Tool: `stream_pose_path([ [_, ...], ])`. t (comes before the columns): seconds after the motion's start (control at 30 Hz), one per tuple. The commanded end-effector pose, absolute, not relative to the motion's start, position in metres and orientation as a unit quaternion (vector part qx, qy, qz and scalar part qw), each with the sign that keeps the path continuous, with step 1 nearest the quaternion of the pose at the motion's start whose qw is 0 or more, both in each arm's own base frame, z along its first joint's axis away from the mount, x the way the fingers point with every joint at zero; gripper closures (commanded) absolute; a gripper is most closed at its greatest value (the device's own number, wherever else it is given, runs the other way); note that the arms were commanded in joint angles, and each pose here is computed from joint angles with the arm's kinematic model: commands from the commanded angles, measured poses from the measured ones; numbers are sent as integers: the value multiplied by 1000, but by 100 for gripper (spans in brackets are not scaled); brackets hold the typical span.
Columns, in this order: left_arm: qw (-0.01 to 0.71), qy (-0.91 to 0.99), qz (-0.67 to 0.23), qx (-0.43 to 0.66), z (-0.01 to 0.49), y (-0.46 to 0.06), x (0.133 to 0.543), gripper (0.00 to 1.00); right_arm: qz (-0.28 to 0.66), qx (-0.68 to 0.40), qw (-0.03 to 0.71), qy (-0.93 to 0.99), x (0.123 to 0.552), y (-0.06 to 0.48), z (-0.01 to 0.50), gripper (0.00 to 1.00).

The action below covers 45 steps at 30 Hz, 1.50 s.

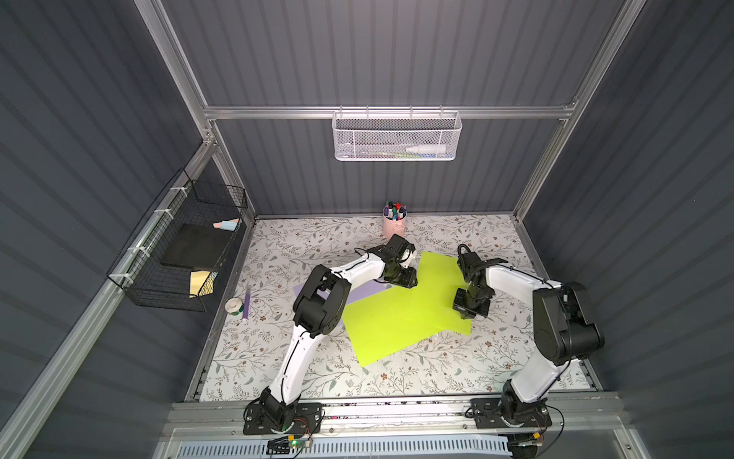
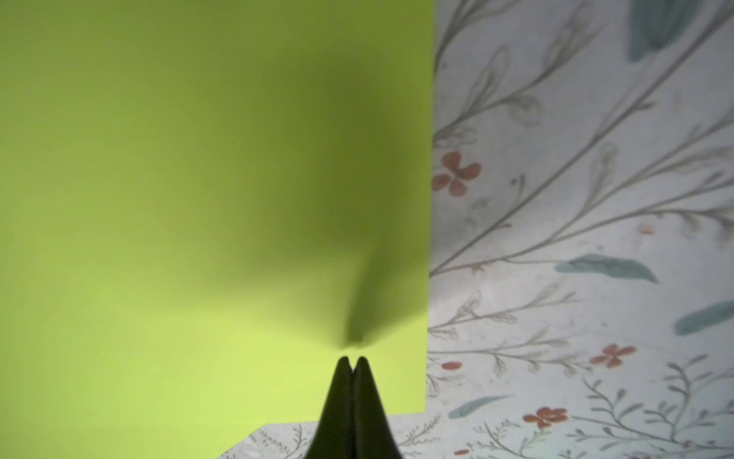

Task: Fold the rectangular paper in half along the long edge
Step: Pick up the paper from the center of the board.

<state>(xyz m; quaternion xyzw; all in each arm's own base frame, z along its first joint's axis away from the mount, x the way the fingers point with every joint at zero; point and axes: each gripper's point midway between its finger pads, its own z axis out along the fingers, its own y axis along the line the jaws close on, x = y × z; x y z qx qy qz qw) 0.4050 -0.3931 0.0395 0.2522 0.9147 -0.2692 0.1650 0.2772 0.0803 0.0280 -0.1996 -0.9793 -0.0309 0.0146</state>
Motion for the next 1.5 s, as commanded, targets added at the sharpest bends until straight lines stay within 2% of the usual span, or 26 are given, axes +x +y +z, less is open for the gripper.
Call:
stream_pose_path([
  [0.0, 171, 924, -245, 240, 53, -376, 410, 23, -62, -207, 10, -976, 284, 82, 43, 100],
  [0.07, 195, 916, -254, 240, 74, -378, 415, 14, -71, -205, 13, -976, 285, 85, 42, 100],
  [0.17, 230, 903, -269, 244, 99, -386, 424, 11, -77, -209, 14, -975, 285, 86, 39, 100],
  [0.3, 241, 893, -287, 250, 111, -398, 430, 17, -109, -237, -18, -965, 289, 75, 51, 100],
  [0.47, 243, 881, -302, 272, 120, -413, 433, 32, -161, -291, -64, -941, 290, 40, 71, 100],
  [0.63, 261, 866, -310, 293, 136, -434, 436, 34, -151, -319, -45, -935, 283, 17, 63, 100],
  [0.83, 251, 853, -340, 307, 131, -451, 435, 34, -115, -332, -28, -936, 302, 4, 48, 100],
  [0.97, 244, 848, -349, 315, 124, -461, 432, 36, -104, -348, -45, -930, 311, -6, 49, 100],
  [1.1, 220, 847, -368, 313, 109, -476, 425, 45, -111, -361, -60, -924, 313, -10, 49, 100],
  [1.2, 207, 849, -368, 318, 94, -484, 416, 53, -118, -364, -66, -921, 313, -12, 45, 92],
  [1.3, 192, 852, -367, 319, 77, -488, 408, 58, -133, -367, -74, -918, 313, -13, 41, 78],
  [1.37, 182, 856, -366, 316, 65, -487, 405, 61, -135, -372, -79, -915, 312, -15, 39, 62],
  [1.47, 171, 860, -364, 315, 53, -486, 401, 63, -139, -375, -81, -913, 310, -16, 37, 51],
])
